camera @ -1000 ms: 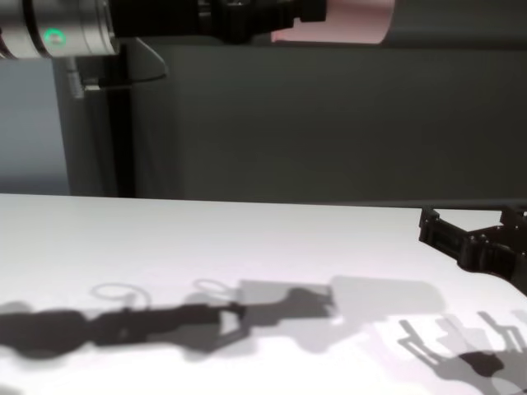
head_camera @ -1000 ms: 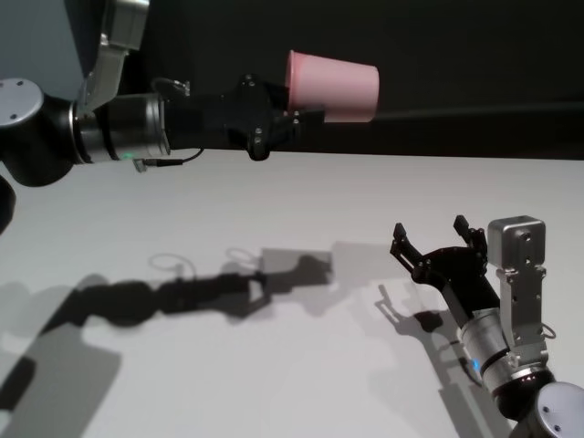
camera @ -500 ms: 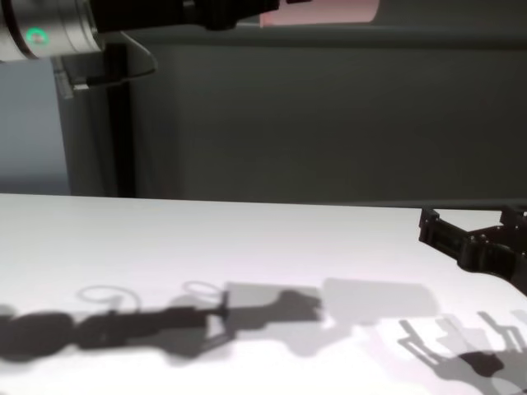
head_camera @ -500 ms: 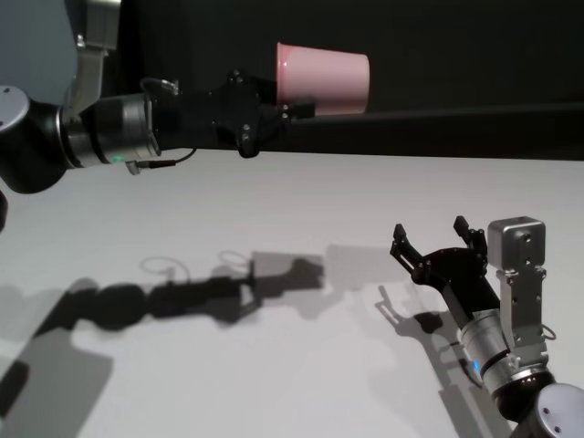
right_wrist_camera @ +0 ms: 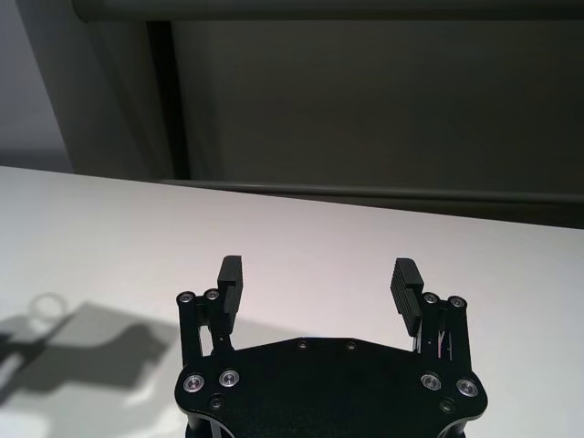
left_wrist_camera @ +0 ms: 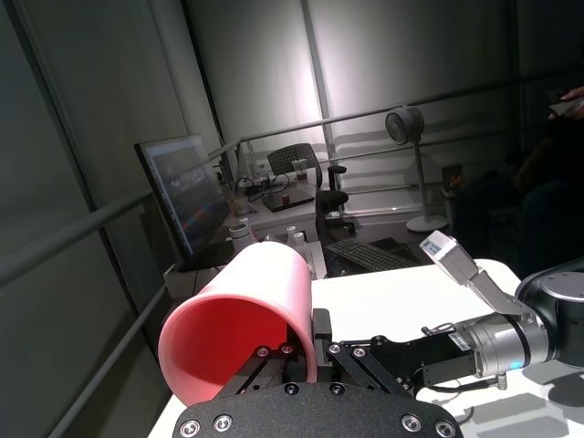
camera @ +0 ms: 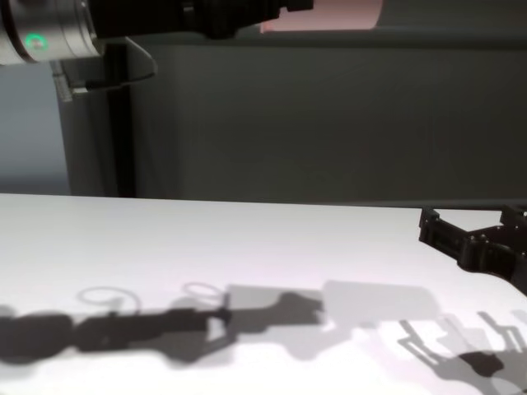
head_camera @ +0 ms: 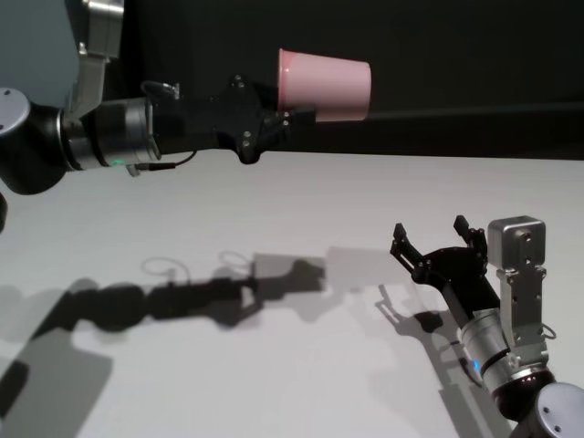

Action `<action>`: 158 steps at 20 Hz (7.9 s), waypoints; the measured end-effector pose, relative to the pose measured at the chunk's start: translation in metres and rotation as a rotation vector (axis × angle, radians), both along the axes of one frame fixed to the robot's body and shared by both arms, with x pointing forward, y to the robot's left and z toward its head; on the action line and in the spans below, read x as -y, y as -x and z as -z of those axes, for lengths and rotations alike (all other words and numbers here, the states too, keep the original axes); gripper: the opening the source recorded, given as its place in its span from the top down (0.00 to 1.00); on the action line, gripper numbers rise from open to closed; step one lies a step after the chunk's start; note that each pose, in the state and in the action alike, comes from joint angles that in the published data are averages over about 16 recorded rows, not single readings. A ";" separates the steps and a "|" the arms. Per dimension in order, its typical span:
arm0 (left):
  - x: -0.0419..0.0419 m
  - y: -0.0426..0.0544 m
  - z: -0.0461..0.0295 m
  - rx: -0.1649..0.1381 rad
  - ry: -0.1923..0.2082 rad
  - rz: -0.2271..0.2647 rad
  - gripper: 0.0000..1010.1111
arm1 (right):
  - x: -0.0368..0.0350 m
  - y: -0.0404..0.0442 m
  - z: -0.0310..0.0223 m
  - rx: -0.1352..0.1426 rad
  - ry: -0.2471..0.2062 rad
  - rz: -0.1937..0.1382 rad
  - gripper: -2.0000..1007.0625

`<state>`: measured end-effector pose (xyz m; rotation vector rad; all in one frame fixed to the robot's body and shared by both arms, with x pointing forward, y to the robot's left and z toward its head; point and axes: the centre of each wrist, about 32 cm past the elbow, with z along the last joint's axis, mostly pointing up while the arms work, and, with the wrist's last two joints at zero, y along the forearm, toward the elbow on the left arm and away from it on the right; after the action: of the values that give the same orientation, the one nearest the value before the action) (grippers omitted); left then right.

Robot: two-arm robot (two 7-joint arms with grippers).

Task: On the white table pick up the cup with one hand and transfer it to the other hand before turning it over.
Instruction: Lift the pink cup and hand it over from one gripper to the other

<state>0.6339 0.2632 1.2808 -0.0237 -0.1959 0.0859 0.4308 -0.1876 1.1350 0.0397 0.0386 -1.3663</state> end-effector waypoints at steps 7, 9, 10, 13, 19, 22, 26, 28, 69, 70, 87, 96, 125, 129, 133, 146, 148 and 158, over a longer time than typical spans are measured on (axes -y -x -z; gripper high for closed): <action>0.0002 0.0000 0.0000 0.000 -0.003 0.000 0.95 | 0.0000 0.0000 0.0000 0.000 0.000 0.000 0.01; 0.0002 0.0000 0.0000 -0.001 -0.003 0.000 0.95 | 0.0000 0.0000 0.0000 0.000 0.000 0.000 0.01; 0.0002 -0.0001 0.0000 -0.001 -0.003 0.000 0.95 | 0.0000 0.0000 0.0000 0.000 0.000 0.000 0.01; 0.0002 -0.0001 0.0000 -0.003 -0.004 0.000 0.95 | 0.0000 0.0000 0.0000 0.000 0.000 0.000 0.01; 0.0003 -0.0003 -0.0001 -0.005 -0.004 0.000 0.95 | 0.0000 0.0000 0.0000 0.000 0.000 0.000 0.01; 0.0003 -0.0003 -0.0001 -0.006 -0.004 0.000 0.95 | 0.0002 0.0002 0.0002 0.000 -0.006 0.000 0.01; 0.0003 -0.0004 -0.0002 -0.006 -0.003 0.000 0.95 | 0.0016 0.0005 0.0002 -0.003 -0.031 0.007 0.01; 0.0003 -0.0004 -0.0002 -0.007 -0.003 0.000 0.95 | 0.0030 0.0007 0.0002 -0.004 -0.050 0.014 0.01; 0.0004 -0.0005 -0.0003 -0.008 -0.003 -0.001 0.95 | 0.0843 -0.0114 -0.0251 -0.141 -0.923 0.182 0.01; 0.0004 -0.0005 -0.0003 -0.008 -0.003 -0.001 0.95 | 0.0852 -0.0118 -0.0259 -0.148 -0.943 0.176 0.01; 0.0004 -0.0005 -0.0003 -0.008 -0.003 -0.001 0.95 | 0.1059 -0.0208 -0.0383 -0.283 -1.291 0.019 0.01; 0.0004 -0.0005 -0.0003 -0.008 -0.003 -0.001 0.95 | 0.1081 -0.0255 -0.0432 -0.326 -1.399 -0.060 0.01; 0.0004 -0.0005 -0.0003 -0.008 -0.003 -0.001 0.95 | 0.0984 -0.0479 -0.0634 -0.505 -1.534 -0.374 0.01; 0.0004 -0.0005 -0.0003 -0.008 -0.003 -0.001 0.95 | 0.0944 -0.0527 -0.0695 -0.513 -1.520 -0.408 0.01; 0.0004 -0.0005 -0.0003 -0.008 -0.003 -0.001 0.95 | 0.0904 -0.0573 -0.0762 -0.523 -1.509 -0.447 0.01; 0.0004 -0.0005 -0.0003 -0.008 -0.003 -0.001 0.95 | 0.0797 -0.0690 -0.0940 -0.569 -1.488 -0.580 0.01; 0.0004 -0.0005 -0.0003 -0.008 -0.003 -0.001 0.95 | 0.0778 -0.0704 -0.0957 -0.576 -1.484 -0.594 0.01; 0.0004 -0.0005 -0.0003 -0.008 -0.003 -0.001 0.95 | 0.0643 -0.0771 -0.1021 -0.609 -1.455 -0.648 0.01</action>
<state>0.6344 0.2628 1.2811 -0.0206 -0.1880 0.0862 0.5078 -0.2519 1.2371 0.7544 1.4195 -0.4204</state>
